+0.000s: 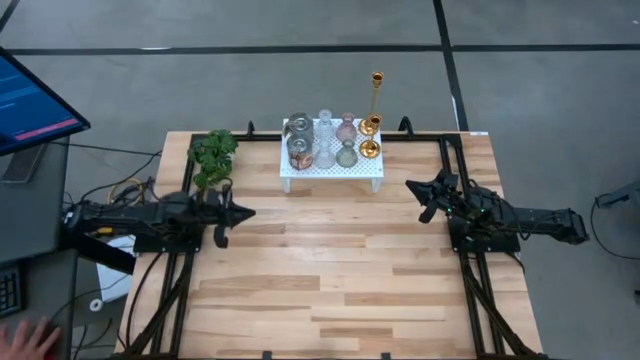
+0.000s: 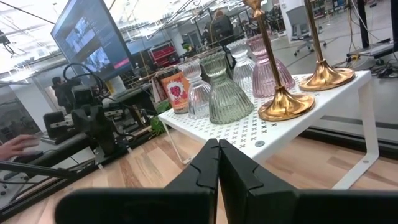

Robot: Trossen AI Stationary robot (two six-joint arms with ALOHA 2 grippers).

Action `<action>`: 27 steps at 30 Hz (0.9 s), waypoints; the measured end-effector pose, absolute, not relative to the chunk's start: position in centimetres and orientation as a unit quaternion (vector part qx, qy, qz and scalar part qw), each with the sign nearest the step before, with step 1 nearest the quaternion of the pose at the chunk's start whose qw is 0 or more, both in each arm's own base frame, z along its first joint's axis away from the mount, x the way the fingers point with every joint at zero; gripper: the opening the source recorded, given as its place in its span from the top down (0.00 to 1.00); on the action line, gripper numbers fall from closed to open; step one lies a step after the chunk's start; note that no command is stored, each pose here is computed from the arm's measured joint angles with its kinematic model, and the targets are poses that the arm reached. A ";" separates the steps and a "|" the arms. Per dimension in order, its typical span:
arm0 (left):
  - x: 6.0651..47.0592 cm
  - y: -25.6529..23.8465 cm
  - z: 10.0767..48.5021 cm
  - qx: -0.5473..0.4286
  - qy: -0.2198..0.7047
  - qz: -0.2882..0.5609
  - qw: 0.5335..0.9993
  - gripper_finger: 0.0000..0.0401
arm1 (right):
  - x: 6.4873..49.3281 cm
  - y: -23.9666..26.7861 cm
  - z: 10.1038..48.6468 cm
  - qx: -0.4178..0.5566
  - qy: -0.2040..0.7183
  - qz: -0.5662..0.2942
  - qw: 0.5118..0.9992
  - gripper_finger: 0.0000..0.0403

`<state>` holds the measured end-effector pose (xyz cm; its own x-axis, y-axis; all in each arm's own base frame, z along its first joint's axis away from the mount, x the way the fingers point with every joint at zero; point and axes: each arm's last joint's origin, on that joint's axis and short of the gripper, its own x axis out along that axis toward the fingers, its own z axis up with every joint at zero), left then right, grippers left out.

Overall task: Pick & Place candle stick holders
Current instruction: Return to Home Position

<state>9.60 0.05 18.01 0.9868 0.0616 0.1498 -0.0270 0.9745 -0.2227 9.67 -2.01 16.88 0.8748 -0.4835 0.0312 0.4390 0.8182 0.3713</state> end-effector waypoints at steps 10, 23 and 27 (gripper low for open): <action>9.6 0.1 18.1 -0.111 -0.084 0.022 0.990 0.97 | 9.7 -2.0 16.9 0.179 -0.061 -0.243 0.951 1.00; 9.6 0.1 18.1 -0.111 -0.085 0.022 0.990 0.97 | 9.7 -2.0 16.9 0.179 -0.062 -0.242 0.951 1.00; 9.6 0.1 18.1 -0.111 -0.085 0.022 0.990 0.97 | 9.7 -2.0 16.9 0.179 -0.062 -0.242 0.951 1.00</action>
<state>9.59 0.05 18.09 0.9846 0.0620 0.1636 -0.0243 0.9744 -0.2233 9.67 -2.01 16.89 0.8748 -0.4835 0.0319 0.4387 0.8182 0.3717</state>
